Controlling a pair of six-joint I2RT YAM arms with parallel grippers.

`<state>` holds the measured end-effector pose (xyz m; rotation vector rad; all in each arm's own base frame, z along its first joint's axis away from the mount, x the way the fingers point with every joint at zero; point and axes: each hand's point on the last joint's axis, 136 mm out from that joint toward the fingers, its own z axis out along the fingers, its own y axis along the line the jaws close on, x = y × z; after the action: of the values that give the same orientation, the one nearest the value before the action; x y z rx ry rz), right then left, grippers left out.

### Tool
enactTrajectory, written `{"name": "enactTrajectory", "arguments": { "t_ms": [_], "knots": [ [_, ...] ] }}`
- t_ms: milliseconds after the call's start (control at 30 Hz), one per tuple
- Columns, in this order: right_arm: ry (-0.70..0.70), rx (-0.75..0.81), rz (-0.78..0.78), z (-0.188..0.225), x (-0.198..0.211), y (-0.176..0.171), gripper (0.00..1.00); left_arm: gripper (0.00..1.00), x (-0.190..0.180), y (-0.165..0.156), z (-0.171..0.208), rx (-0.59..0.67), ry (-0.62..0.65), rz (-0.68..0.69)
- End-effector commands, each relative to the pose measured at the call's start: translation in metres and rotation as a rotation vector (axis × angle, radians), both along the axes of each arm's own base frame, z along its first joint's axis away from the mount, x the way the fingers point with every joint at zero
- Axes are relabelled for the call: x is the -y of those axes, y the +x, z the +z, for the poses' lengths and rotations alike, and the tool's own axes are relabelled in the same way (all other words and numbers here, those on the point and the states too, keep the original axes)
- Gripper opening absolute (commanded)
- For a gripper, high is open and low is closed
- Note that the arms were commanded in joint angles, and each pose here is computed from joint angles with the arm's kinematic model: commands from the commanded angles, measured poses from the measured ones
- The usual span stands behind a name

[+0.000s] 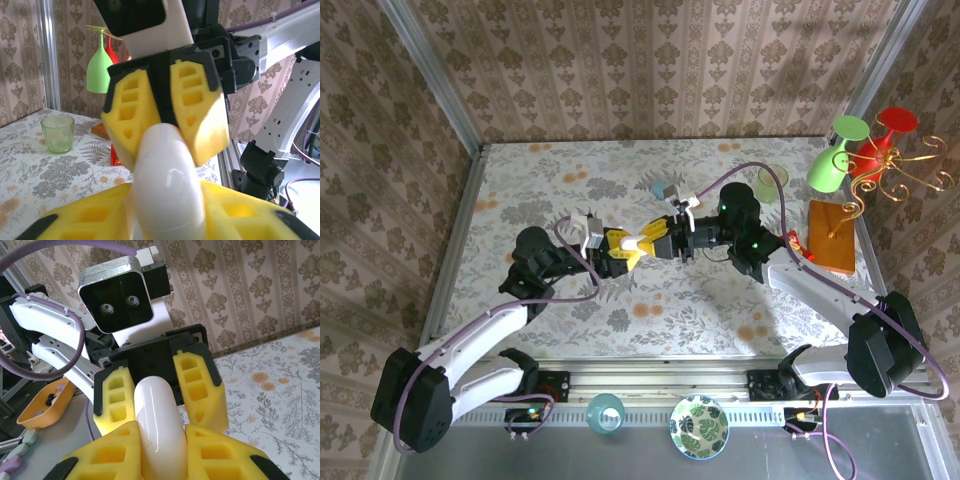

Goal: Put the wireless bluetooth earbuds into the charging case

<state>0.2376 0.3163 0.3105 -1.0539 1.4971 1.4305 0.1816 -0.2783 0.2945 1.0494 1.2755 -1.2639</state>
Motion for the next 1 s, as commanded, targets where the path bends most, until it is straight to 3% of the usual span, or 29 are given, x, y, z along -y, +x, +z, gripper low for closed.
{"name": "enactTrajectory", "arguments": {
  "t_ms": [0,200,433,600,767,967],
  "knots": [
    [0.022,0.030,-0.003,0.008,0.003,-0.003,0.15,0.29,0.000,-0.004,0.008,0.053,-0.026,-0.017],
    [0.000,0.029,-0.018,0.002,0.004,-0.001,0.17,0.15,0.000,-0.005,0.010,0.061,-0.027,-0.018],
    [-0.015,0.003,-0.128,0.001,0.006,0.016,0.43,0.05,-0.002,-0.011,0.000,0.122,-0.009,-0.030],
    [-0.014,-0.045,-0.264,0.002,0.015,0.042,0.54,0.04,-0.004,-0.015,-0.002,0.141,-0.004,-0.032],
    [-0.010,-0.063,-0.253,0.004,0.013,0.045,0.69,0.04,-0.005,-0.015,-0.010,0.157,0.014,-0.025],
    [0.014,-0.047,-0.226,0.017,0.014,0.036,0.77,0.04,-0.008,-0.006,-0.029,0.164,0.044,0.044]
  ]
}}
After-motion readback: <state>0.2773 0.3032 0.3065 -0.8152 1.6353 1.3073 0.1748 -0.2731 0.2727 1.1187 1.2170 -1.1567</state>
